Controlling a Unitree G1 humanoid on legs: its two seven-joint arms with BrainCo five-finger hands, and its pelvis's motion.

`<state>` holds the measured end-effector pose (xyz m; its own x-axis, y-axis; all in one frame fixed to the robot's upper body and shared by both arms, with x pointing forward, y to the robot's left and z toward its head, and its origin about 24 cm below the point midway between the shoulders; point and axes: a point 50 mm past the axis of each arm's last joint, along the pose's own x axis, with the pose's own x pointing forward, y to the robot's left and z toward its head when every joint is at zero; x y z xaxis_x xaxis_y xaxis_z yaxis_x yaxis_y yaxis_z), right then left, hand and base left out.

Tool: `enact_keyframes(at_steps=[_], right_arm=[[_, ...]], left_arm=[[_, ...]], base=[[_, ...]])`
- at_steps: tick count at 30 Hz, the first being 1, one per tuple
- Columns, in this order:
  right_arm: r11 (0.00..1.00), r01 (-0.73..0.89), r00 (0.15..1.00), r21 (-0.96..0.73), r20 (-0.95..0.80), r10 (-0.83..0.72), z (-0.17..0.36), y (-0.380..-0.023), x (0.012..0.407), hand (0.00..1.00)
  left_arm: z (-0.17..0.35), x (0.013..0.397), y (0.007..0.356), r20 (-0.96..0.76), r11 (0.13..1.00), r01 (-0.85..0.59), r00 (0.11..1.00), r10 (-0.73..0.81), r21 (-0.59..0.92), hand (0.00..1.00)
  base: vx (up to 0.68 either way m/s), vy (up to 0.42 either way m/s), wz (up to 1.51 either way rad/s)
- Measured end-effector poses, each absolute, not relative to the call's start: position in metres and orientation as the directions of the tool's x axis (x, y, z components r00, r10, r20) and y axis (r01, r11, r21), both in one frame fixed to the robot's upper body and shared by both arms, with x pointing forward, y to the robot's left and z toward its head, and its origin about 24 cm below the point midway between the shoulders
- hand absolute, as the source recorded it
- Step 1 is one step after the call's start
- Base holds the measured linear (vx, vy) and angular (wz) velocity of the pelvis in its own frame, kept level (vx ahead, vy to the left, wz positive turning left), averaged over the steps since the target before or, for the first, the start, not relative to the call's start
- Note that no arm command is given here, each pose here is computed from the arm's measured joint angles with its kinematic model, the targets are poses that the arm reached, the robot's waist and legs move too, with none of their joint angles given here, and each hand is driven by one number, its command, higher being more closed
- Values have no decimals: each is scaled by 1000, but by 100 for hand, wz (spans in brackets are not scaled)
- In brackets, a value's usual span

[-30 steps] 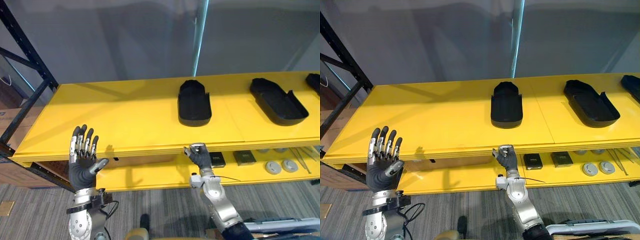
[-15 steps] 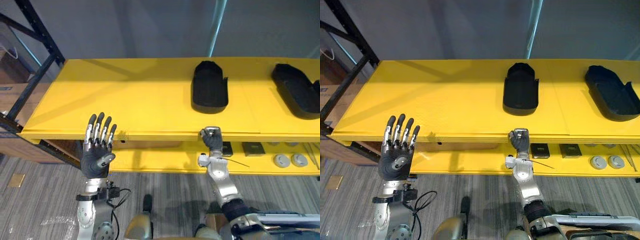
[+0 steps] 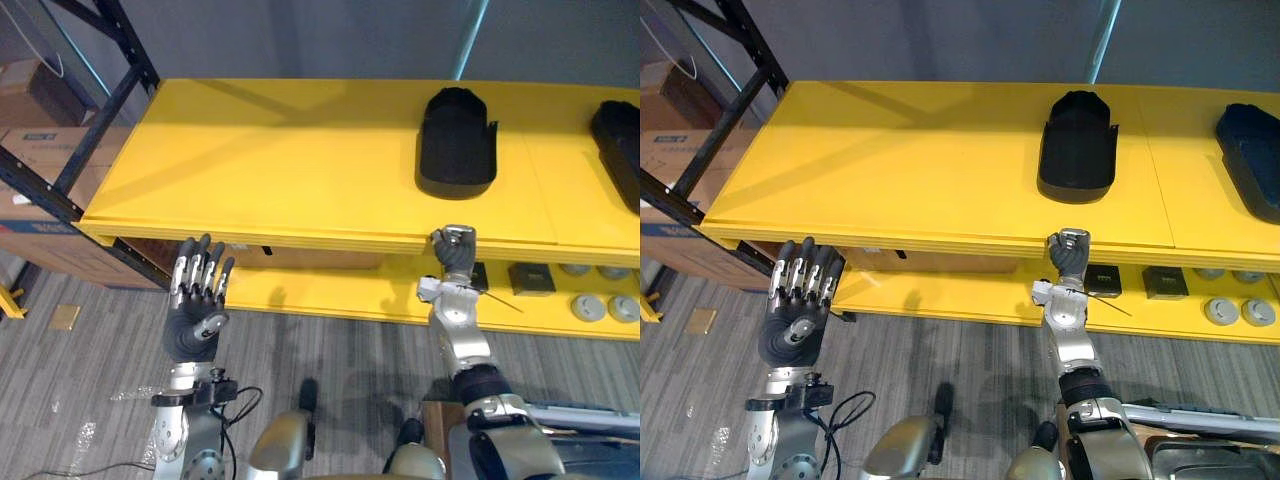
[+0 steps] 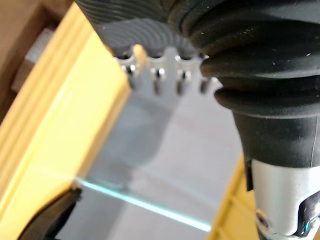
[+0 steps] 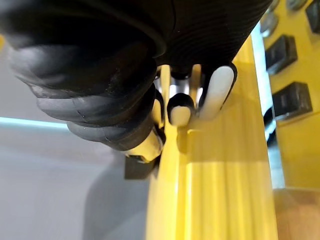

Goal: Walk over and take plastic housings, then place them on the shelf

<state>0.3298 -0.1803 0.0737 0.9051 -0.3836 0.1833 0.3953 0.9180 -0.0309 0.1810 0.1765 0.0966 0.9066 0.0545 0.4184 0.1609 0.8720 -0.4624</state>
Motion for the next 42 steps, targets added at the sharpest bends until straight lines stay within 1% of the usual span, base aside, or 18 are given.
enact_keyframes(at_steps=[1, 6, 8, 9, 10, 12, 15, 18, 19, 20, 23, 26, 28, 29, 32, 35, 38, 42], right_arm=[[916, 399, 904, -30, 181, -388, 73, -180, 330, 0], [914, 405, 895, 2, 202, -398, 77, -175, 324, 0], [917, 395, 873, 51, 289, -392, 94, -170, 311, 0], [925, 373, 846, 72, 383, -371, 112, -164, 298, 0], [930, 359, 832, 85, 422, -360, 120, -161, 291, 0], [957, 272, 812, 96, 511, -282, 135, -155, 260, 0], [985, 144, 820, 95, 546, -173, 140, -156, 233, 0], [995, 55, 826, 81, 557, -91, 141, -160, 217, 0], [995, -11, 821, 96, 569, -46, 142, -161, 209, 0], [986, -119, 797, 120, 603, 23, 145, -162, 200, 0], [976, -160, 794, 147, 607, 39, 142, -164, 194, 0], [974, -107, 825, 201, 565, -26, 132, -171, 190, 0], [963, 4, 850, 271, 506, -145, 121, -179, 185, 0], [958, 37, 856, 286, 485, -178, 117, -181, 183, 0], [922, 237, 875, 307, 345, -340, 90, -199, 164, 0], [875, 388, 847, 290, 262, -463, 77, -217, 146, 0], [814, 519, 791, 262, 214, -573, 70, -237, 126, 0], [779, 562, 781, 278, 133, -610, 53, -242, 118, 0]], left_arm=[[96, 181, 177, 416, 872, 160, 907, 55, -463, 0], [94, 179, 177, 406, 861, 155, 912, 64, -485, 0], [93, 177, 177, 400, 860, 148, 914, 70, -488, 0], [91, 175, 178, 388, 858, 133, 918, 82, -496, 0], [90, 174, 178, 384, 857, 128, 919, 86, -499, 0], [90, 173, 178, 378, 856, 118, 921, 95, -504, 0], [97, 171, 179, 404, 857, 127, 909, 101, -500, 0], [101, 171, 178, 420, 857, 136, 902, 100, -497, 0], [102, 171, 179, 423, 859, 135, 900, 101, -494, 0], [103, 170, 183, 428, 865, 124, 897, 112, -486, 0], [103, 170, 183, 436, 867, 137, 895, 100, -479, 0], [106, 174, 180, 454, 865, 161, 887, 85, -476, 0], [107, 174, 176, 465, 863, 188, 884, 59, -468, 0], [107, 175, 174, 467, 860, 202, 883, 47, -470, 0], [107, 177, 152, 476, 840, 295, 878, -50, -456, 0], [105, 185, 134, 476, 807, 377, 869, -137, -455, 0], [99, 197, 112, 434, 772, 454, 863, -258, -444, 0], [93, 205, 102, 379, 803, 451, 873, -306, -390, 0]], base=[[28, -8, 5], [12, -16, 0], [59, -60, -4], [80, -59, -18], [122, -64, -24], [164, -62, -27], [164, -56, -31], [106, -40, -38], [79, -33, -35], [85, -38, -40], [24, -7, -23], [6, 10, -13], [9, 19, -28], [3, 18, -28], [-2, 22, -47], [-22, 43, -76], [-51, 49, -96], [-45, 14, -115]])
